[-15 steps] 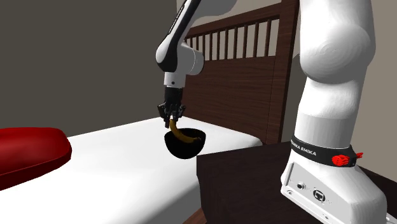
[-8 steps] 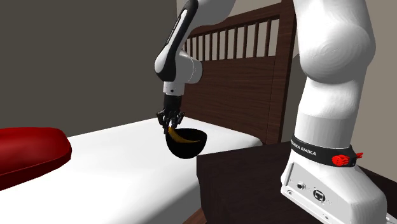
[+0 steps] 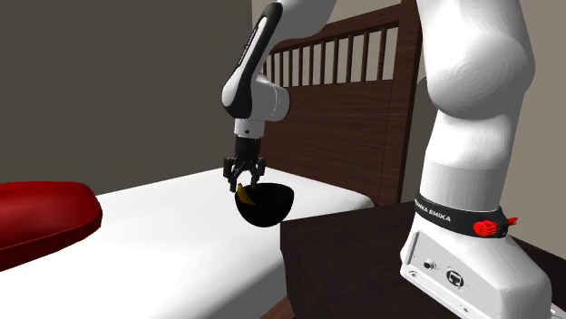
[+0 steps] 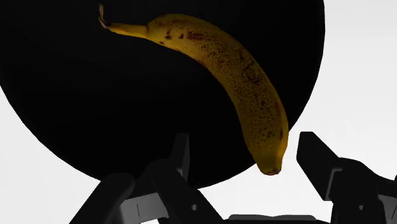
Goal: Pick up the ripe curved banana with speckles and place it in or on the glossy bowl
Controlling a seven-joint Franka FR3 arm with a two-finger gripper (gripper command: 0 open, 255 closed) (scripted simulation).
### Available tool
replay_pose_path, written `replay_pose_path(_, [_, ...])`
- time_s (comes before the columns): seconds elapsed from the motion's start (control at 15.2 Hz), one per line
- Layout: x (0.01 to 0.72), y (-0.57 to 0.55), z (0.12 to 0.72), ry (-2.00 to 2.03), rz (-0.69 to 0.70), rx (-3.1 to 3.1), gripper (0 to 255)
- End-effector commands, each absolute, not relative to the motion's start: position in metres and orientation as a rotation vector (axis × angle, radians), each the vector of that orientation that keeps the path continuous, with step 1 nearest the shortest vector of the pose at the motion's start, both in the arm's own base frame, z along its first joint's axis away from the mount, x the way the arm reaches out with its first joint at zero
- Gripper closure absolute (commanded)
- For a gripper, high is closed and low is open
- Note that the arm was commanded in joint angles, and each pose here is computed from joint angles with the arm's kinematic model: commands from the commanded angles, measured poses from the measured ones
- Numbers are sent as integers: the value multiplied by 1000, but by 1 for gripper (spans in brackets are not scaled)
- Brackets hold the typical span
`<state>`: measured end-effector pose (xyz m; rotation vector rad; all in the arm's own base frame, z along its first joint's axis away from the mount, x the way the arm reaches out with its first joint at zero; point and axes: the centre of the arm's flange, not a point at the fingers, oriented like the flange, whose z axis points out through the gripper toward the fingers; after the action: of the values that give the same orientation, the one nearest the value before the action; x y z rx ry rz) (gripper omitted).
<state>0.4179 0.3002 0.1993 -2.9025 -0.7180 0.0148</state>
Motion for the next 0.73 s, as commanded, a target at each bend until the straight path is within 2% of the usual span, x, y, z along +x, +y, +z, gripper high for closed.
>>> replay_pose_path(0.0, [419,298,197,-715,20,-2905,0])
replay_pose_path(0.2, [416,300,199,-715,20,-2905,0])
replay_pose_path(0.46, [418,293,249,-715,20,-2905,0])
replay_pose_path(0.66, [418,293,249,-715,20,-2905,0])
